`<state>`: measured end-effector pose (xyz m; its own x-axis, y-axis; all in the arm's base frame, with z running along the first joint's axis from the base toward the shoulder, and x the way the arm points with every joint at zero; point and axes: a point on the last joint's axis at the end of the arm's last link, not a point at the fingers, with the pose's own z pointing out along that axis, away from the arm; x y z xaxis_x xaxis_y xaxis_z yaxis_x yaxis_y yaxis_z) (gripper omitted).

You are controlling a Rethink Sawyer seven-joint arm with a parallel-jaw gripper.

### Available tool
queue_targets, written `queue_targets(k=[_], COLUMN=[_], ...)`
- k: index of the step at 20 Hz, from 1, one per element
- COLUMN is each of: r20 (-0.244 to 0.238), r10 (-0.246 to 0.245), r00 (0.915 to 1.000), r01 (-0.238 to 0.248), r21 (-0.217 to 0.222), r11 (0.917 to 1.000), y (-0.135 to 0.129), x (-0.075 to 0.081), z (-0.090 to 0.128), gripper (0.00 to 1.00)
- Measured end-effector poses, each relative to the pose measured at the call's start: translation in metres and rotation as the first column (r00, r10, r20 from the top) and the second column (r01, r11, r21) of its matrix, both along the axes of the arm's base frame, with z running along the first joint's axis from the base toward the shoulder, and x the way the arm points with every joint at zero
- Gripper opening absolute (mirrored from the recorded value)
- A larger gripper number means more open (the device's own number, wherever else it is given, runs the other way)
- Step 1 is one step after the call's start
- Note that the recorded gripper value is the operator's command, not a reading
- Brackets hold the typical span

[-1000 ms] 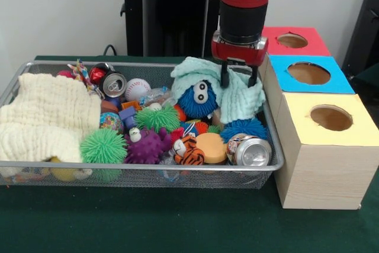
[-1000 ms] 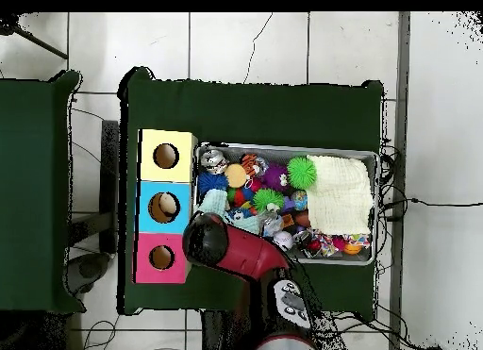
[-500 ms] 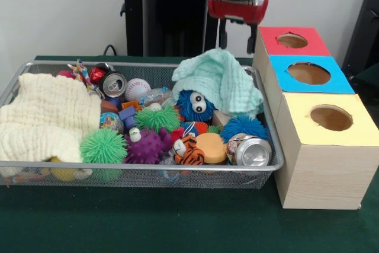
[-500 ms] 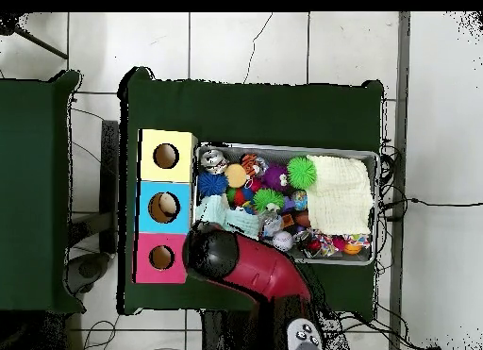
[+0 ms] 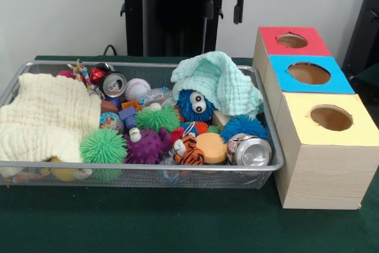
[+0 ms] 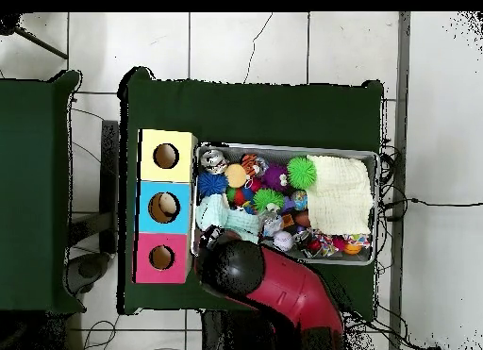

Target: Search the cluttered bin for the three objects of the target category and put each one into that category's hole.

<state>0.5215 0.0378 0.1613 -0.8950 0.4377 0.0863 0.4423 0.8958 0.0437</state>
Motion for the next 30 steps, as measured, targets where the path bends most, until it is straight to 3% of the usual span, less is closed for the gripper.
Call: queue_targets(k=[4, 8, 18, 21, 30], r20=[0.003, 0.021, 0.016, -0.009, -0.045], r10=[-0.038, -0.039, 0.041, 0.064, 0.128], r00=[0.9993, 0.999, 0.9991, 0.9979, 0.9908], r01=[0.038, 0.039, -0.039, -0.065, -0.132], r21=[-0.01, -0.041, -0.109, -0.106, -0.088], r11=[0.9992, 0.9984, 0.9933, 0.9922, 0.9874], y=[-0.02, -0.04, -0.082, -0.088, -0.085], x=[-0.007, -0.013, -0.04, -0.052, -0.066], z=[-0.006, -0.02, -0.075, -0.087, -0.104], gripper=[1.0, 1.0, 1.0, 1.0, 1.0])
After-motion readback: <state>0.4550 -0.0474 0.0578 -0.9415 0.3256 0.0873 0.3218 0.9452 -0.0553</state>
